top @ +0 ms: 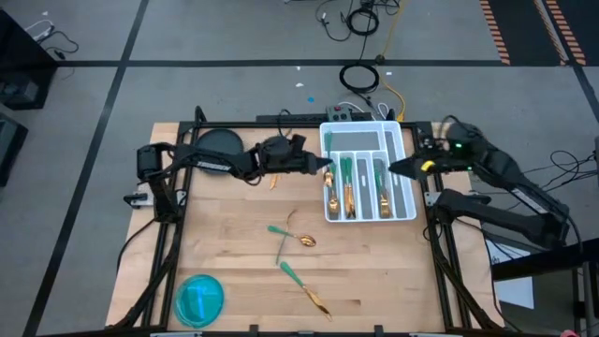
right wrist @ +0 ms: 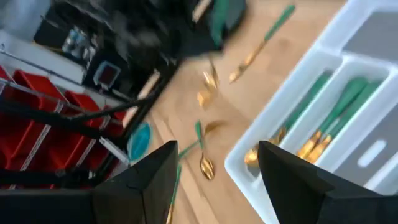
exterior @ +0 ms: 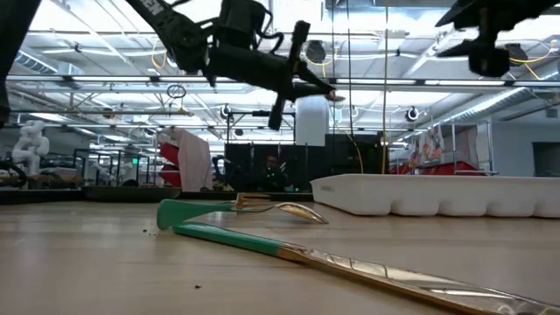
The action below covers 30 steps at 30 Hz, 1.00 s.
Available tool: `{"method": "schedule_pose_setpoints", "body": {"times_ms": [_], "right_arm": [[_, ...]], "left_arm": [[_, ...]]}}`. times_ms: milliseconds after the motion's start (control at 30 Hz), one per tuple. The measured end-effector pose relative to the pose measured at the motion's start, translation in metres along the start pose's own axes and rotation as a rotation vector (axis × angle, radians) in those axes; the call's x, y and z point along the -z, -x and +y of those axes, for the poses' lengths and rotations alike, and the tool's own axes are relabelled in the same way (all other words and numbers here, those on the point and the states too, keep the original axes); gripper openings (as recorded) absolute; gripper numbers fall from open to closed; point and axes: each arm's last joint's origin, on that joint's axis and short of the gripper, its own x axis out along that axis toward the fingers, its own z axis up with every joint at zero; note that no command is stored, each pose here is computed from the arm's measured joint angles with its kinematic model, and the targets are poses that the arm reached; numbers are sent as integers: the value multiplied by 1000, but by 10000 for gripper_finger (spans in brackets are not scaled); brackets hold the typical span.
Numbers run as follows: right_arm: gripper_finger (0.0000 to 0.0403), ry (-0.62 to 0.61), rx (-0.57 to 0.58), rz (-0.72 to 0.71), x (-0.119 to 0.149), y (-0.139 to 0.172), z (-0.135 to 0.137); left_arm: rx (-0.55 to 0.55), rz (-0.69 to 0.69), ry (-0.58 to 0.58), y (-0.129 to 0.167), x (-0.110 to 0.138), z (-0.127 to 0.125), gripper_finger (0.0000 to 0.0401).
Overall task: Sort silverware
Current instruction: Put the right green spoon on the silverware tray with the other green spoons
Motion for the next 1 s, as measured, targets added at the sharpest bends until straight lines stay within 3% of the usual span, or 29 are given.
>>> {"method": "schedule_pose_setpoints", "body": {"times_ms": [200,533,1000], "right_arm": [[214,31,-28,-75,0,24,16],[214,28,6,-57,4,26,14],[214,65,2,-61,3,26,14]], "left_arm": [[-56,76,63,-16,31,17,3],[-142,126,177,-29,73,32,3],[-198,50,211,-41,86,61,3]]}}
